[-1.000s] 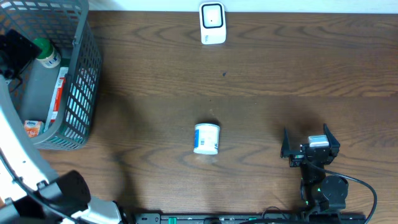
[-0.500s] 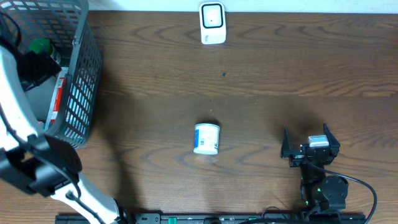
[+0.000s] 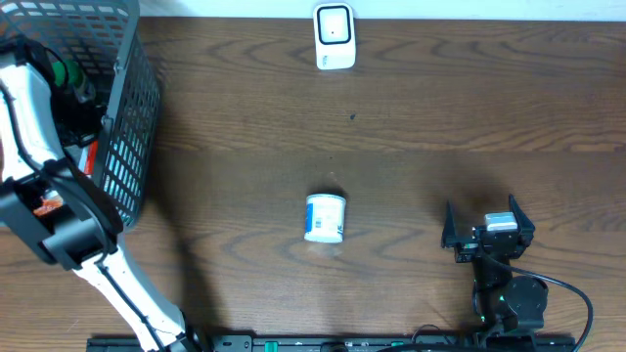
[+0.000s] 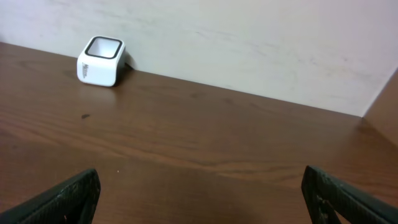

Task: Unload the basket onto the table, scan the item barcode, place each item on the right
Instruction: 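Grasp the mint-green pouch in the basket with the left gripper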

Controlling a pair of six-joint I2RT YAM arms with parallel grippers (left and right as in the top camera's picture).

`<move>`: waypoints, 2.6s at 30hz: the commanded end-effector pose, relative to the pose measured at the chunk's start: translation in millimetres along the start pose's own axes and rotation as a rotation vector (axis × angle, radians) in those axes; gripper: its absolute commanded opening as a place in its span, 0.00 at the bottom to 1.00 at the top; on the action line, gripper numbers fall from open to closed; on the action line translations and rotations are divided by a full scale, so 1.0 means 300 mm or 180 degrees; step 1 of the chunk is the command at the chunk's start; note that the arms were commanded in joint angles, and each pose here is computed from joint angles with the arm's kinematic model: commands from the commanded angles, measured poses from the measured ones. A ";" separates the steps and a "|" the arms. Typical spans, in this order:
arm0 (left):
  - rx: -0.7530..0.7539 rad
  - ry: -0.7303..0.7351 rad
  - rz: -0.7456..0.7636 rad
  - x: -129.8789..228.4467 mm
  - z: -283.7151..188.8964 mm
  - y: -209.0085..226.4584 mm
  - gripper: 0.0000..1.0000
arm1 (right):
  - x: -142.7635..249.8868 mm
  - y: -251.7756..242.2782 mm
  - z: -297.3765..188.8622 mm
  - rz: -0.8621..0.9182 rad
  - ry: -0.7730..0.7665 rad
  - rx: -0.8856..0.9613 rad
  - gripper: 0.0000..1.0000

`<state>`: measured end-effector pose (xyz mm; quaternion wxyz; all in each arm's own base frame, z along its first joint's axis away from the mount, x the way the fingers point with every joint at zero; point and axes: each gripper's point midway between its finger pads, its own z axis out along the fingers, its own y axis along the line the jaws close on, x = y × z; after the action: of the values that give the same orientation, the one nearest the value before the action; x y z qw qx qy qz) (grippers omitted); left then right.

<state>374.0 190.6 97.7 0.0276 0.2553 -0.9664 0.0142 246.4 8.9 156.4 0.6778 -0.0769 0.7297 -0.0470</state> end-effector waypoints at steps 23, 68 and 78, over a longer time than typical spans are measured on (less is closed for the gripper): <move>0.0237 0.0213 0.0137 -0.012 0.185 -0.038 0.52 | 0.005 -0.009 0.000 -0.0030 0.0017 0.0046 0.99; 0.0249 0.0129 -0.0672 -0.037 0.239 0.075 0.63 | 0.005 -0.009 0.000 -0.0030 0.0017 0.0046 0.99; 0.0362 0.0094 -0.0678 -0.048 0.224 0.059 0.08 | 0.005 -0.009 0.000 -0.0030 0.0017 0.0046 0.99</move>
<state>382.4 206.2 46.2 0.0070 0.3485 -0.9340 0.0778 246.4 8.9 156.3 0.6777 -0.0768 0.7299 -0.0468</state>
